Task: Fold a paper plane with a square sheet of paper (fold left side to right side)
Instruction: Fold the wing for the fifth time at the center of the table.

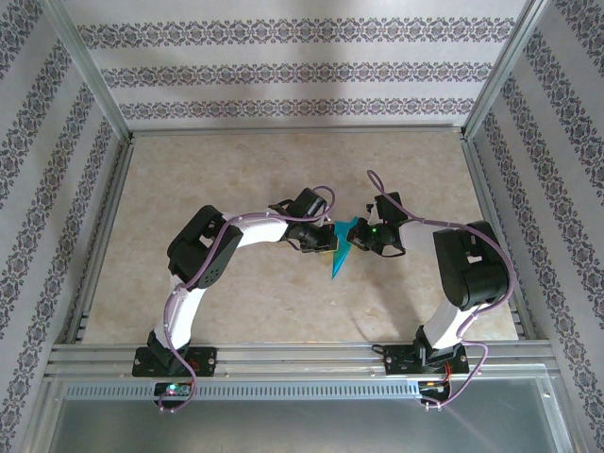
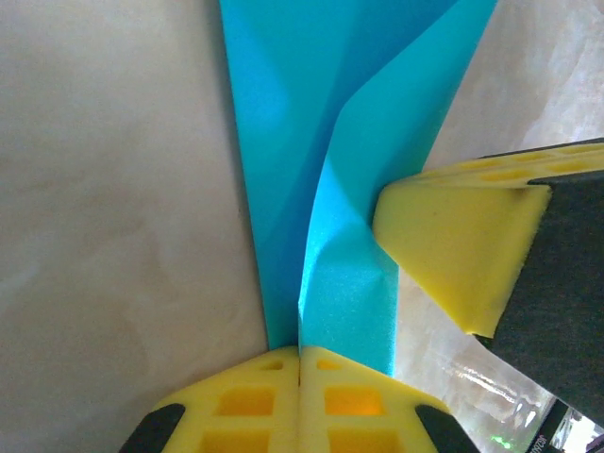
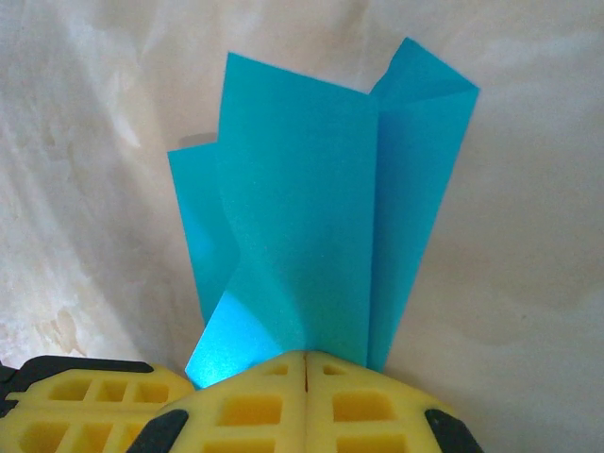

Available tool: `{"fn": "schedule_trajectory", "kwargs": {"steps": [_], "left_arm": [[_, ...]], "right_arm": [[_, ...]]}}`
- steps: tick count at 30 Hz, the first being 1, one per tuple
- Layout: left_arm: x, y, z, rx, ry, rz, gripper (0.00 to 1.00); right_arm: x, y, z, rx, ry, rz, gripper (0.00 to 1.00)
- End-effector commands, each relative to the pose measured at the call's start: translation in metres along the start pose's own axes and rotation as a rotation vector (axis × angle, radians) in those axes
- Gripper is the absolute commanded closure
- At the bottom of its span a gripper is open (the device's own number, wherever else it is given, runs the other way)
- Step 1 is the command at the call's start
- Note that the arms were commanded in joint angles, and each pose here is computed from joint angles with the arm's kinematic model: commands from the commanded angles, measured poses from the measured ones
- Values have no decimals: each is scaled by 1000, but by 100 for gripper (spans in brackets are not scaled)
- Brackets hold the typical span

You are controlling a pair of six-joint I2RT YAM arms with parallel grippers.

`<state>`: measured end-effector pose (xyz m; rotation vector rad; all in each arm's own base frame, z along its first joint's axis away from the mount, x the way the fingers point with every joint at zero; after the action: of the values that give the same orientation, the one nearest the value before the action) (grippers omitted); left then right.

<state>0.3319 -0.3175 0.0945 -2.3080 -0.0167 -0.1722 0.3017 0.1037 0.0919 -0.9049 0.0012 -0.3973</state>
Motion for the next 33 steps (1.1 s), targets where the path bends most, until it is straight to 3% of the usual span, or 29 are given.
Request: {"fn": "schedule_trajectory", "kwargs": {"steps": [1, 7, 11, 14, 21, 33], "left_arm": [[-13, 4, 19, 119, -24, 25, 89], [-4, -36, -3, 64, 21, -71, 75], [-6, -63, -17, 52, 45, -102, 74], [-12, -72, -24, 18, 42, -66, 80], [-26, -54, -39, -144, 1, 67, 89], [-28, -21, -37, -169, -12, 149, 90]], "right_arm": [[-16, 9, -19, -87, 26, 50, 99], [-21, 10, -22, -87, 20, 61, 100], [-21, 9, -21, -84, 14, 56, 100], [-20, 9, -20, -81, 9, 54, 100], [-20, 10, -19, -85, 6, 56, 100], [-22, 13, -20, -93, 5, 68, 100]]}}
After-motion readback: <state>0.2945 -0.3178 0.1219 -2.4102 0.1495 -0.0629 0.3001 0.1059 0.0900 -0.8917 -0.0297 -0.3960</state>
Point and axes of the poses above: each hand's point on the last joint's axis, 136 mm out from that joint toward the fingers, its own y axis out along the fingers, its own z axis along the line the jaws close on, x = y × z, the point moved 10 cm from there along -y, back along the fingers, and after that the axes turned 2 degrees about -y, right-handed, at the moved point
